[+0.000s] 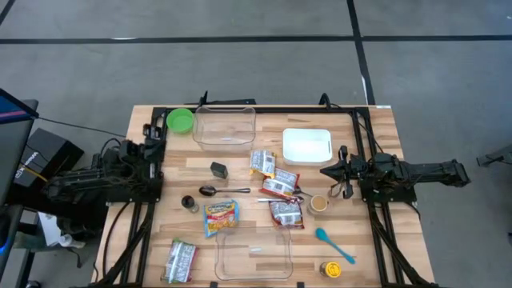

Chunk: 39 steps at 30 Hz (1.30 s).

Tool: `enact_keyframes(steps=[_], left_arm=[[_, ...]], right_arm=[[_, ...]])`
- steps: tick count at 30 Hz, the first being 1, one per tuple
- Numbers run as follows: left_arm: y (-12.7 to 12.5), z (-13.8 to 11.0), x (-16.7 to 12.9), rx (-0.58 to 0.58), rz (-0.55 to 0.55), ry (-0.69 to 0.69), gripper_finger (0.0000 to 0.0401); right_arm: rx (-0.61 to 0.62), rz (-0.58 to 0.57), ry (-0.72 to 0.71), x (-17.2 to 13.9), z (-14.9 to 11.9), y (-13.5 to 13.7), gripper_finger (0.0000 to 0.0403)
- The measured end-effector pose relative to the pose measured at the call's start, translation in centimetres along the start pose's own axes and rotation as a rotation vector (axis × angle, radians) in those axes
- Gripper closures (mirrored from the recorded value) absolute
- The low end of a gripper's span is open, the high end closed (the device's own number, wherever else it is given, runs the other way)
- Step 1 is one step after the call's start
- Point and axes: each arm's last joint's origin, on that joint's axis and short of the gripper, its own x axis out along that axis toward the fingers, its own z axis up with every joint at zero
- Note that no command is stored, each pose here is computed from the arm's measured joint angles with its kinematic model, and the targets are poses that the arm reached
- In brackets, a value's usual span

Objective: Pick & Place Food Item
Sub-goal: Put the black seasoning can into the top transparent bin

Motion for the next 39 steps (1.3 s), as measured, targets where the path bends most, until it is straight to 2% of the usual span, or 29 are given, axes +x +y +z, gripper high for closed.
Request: enact_keyframes(steps=[7,13,23,28,32,39], left_arm=[[0.0,0.4,0.0,0.008,-0.001,-0.043,0.0401],[0.0,-0.7,0.3,0.005,0.001,0.040,0.0401],[0.0,-6.0,0.4,-0.092,0.013,0.448,0.0401],[0.0,-8.1,1.3,-0.124,0.034,0.703,0.0401],[0.1,-9.2,2.4,-0.126,0.047,0.893,0.0401],[0.1,-9.6,4.2,-0.126,0.059,1.045,0.0401]], right_arm=[[0.000,0.001,0.000,0.0,0.0,0.0,0.0403],[0.000,0.000,0.000,0.0,0.0,0.0,0.0403],[0.000,0.000,0.000,0.0,0.0,0.0,0.0403],[0.000,0.000,0.000,0.0,0.0,0.0,0.0403],[0.000,0.001,0.000,0.0,0.0,0.0,0.0403],[0.000,0.000,0.000,0.0,0.0,0.0,0.0403]])
